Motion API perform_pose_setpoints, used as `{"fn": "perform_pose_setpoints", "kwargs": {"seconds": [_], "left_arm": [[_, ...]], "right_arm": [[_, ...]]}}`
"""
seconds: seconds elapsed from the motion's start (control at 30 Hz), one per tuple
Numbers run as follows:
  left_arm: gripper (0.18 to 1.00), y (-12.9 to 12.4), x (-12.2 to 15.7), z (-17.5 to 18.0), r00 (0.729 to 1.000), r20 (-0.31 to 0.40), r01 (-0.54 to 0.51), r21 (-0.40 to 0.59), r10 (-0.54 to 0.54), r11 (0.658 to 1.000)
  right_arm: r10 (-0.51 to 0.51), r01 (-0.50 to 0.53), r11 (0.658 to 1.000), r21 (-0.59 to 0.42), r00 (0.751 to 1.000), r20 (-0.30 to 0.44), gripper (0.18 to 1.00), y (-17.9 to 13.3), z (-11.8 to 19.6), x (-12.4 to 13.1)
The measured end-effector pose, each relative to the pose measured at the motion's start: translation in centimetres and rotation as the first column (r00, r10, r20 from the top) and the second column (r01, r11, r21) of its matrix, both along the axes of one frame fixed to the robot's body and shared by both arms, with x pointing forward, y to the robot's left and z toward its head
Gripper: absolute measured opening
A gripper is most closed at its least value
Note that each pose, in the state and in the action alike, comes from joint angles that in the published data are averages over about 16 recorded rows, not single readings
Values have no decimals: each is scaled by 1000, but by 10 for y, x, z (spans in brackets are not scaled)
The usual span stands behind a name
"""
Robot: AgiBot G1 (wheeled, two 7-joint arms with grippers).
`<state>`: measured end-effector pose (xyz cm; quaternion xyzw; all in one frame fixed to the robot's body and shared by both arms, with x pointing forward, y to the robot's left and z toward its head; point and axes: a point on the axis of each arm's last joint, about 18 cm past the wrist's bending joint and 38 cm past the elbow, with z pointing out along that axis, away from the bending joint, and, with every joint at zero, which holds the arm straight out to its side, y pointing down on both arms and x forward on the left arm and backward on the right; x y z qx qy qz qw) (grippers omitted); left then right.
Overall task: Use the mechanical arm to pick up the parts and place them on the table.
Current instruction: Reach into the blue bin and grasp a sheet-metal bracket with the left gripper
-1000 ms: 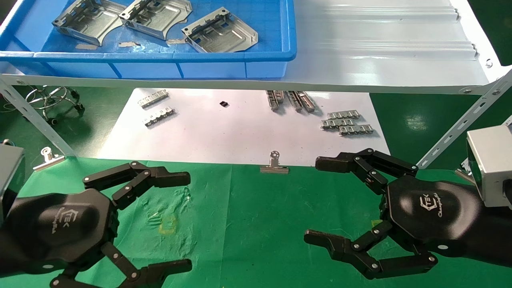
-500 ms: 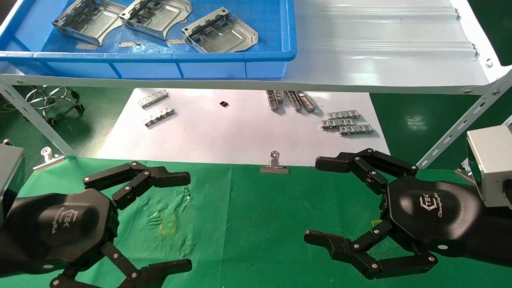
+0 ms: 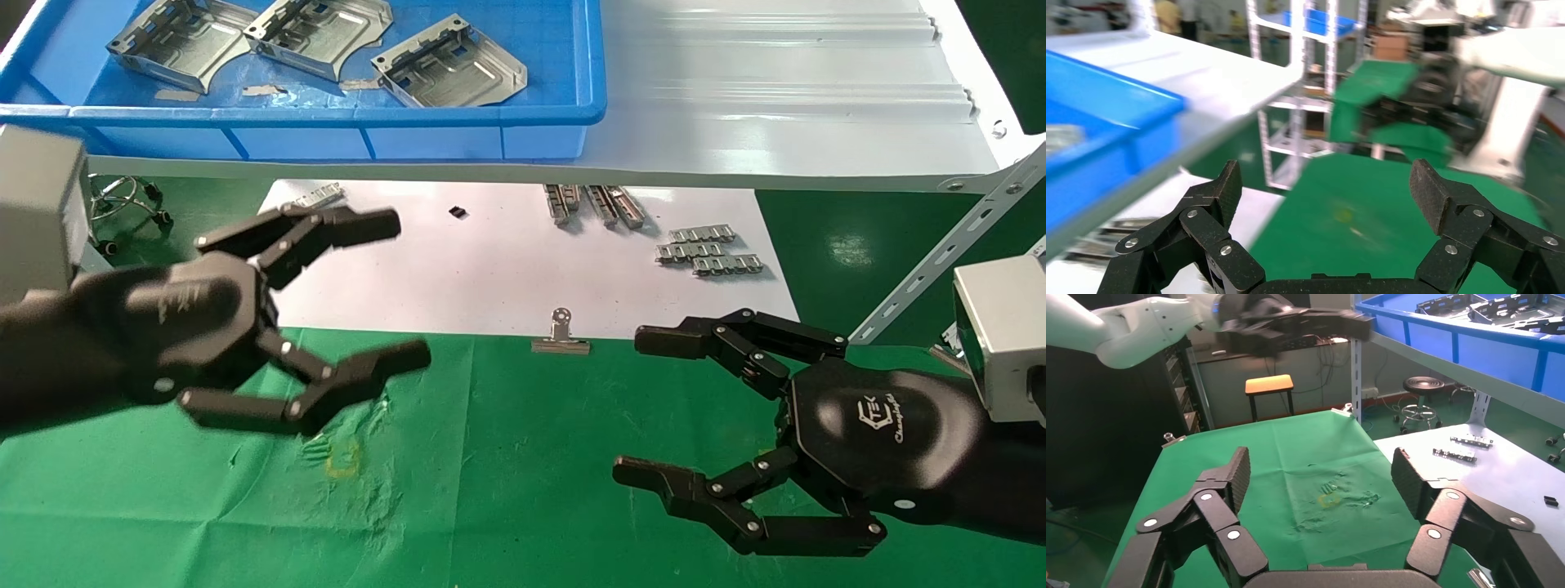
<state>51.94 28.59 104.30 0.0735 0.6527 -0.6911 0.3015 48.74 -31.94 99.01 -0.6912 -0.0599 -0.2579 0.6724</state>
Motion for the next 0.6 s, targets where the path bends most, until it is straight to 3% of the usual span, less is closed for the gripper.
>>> {"fn": "perform_pose_setpoints", "kwargs": {"seconds": [0.37,0.6], "left_arm": [[1001,-11,67,68,989,41,-139,-75,142,987],[1001,-18,116,112,952,63,-296,-68,300,953]], "right_arm": [[0,0,1000,0,1000,0,699,0,0,0],[0,0,1000,0,1000,0,535,0,0,0]]}}
